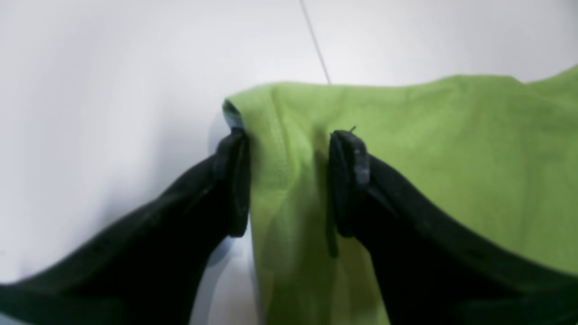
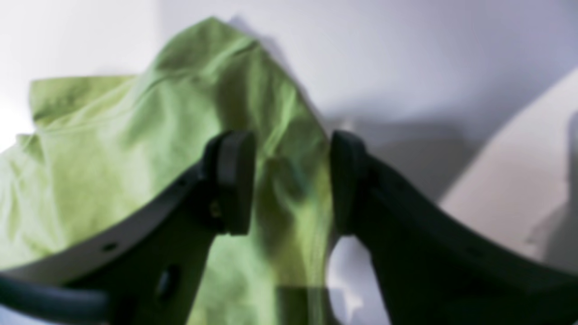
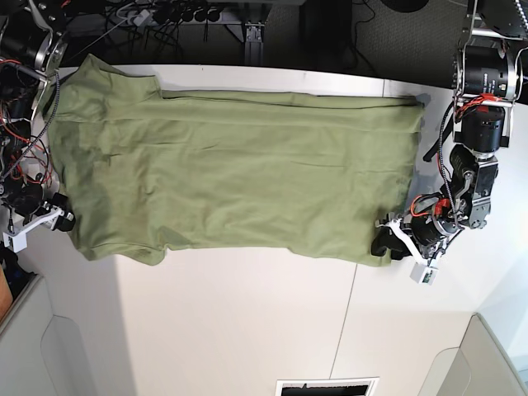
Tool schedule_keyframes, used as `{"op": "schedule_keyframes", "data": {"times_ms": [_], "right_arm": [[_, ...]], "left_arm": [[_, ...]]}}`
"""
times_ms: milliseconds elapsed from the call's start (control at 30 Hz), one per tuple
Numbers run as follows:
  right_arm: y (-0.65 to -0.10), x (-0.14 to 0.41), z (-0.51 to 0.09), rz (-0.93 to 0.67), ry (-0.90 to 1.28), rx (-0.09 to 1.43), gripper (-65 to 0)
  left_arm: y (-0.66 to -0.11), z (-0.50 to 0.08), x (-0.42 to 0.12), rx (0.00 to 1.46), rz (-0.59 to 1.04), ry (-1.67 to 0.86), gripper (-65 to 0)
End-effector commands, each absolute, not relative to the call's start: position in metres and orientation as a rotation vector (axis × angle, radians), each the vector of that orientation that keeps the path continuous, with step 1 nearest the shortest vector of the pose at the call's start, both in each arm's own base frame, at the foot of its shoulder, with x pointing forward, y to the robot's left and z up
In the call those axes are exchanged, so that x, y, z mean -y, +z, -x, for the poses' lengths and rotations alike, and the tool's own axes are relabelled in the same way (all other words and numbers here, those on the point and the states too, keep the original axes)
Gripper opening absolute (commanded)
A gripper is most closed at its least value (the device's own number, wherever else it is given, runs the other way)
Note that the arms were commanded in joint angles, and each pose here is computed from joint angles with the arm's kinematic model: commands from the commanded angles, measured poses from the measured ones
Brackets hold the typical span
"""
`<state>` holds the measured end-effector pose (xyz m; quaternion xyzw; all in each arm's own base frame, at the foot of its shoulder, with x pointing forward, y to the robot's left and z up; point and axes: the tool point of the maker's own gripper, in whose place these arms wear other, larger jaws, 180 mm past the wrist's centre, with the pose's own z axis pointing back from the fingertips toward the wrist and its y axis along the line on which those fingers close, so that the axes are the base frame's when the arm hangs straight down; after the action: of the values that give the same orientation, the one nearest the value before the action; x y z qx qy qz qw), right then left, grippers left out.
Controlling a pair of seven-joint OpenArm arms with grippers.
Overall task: Layout the t-shirt on the table in an organized manner, then fold the t-shirt properly
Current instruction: 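Move both grippers to the hem corners and grasp the hem edge, then fold the hem edge over onto the collar edge with both grippers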
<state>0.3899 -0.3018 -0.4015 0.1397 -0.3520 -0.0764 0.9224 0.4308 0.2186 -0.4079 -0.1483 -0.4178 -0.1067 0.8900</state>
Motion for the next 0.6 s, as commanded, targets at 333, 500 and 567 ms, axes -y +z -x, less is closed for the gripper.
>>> {"op": "schedule_keyframes", "data": {"times_ms": [333,500,567], "right_arm": [[-0.385,0.299,-0.401,-0.314,-0.140,0.775,-65.0],[-0.370,0.312,-0.402,-0.312,-0.138,0.799,-65.0],[-0.366,0.315,-0.398,-0.325,-0.119,0.783,-65.0]], "left_arm": [[-0.396,-0.439,-0.219,0.884,0.280,-0.282,-65.0],[-0.379,-0.429,-0.212,0.824,0.369,-0.330,-65.0],[-0.373,-0.423,-0.207,0.787,0.414,-0.320,-65.0]]}}
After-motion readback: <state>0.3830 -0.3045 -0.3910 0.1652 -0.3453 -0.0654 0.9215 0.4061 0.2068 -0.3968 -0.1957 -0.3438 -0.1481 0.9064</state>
